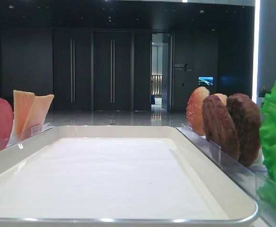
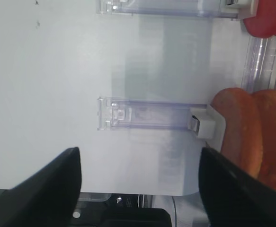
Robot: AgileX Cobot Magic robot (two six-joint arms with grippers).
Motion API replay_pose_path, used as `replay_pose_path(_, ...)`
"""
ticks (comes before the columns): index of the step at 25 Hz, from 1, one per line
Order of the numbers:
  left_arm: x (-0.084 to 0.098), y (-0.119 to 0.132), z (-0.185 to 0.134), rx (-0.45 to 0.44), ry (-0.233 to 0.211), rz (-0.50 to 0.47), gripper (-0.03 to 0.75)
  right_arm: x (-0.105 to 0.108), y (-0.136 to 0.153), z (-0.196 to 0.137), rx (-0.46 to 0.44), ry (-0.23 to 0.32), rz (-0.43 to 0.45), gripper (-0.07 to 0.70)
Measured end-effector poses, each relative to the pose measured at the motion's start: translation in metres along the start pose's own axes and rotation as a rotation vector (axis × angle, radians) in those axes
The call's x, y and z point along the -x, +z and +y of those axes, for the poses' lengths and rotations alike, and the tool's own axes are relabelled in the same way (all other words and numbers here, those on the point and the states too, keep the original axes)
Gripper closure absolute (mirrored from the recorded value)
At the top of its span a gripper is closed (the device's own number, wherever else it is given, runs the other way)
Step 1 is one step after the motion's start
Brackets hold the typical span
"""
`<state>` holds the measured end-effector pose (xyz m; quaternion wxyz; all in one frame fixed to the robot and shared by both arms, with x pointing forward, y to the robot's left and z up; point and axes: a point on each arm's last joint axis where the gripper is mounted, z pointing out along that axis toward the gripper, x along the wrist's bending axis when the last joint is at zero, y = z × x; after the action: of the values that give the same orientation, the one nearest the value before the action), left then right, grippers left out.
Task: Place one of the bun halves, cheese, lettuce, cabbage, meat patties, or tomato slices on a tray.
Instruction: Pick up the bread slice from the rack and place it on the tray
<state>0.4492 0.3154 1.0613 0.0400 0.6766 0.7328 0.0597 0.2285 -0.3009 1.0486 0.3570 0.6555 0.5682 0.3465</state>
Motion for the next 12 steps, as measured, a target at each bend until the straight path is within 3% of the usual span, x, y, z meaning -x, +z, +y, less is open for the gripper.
replay_pose_path(3, 0.000, 0.000, 0.000, 0.000, -0.001, -0.001, 0.135, 0.000, 0.000, 0.000, 0.000, 0.000, 0.000, 0.094)
replay_pose_path(8, 0.003, 0.000, 0.000, -0.001, -0.055, -0.026, 0.135, 0.000, 0.000, 0.000, 0.000, 0.000, 0.000, 0.094)
replay_pose_path(12, 0.025, -0.001, -0.001, -0.004, -0.057, -0.072, 0.135, 0.000, 0.000, 0.000, 0.000, 0.000, 0.000, 0.094)
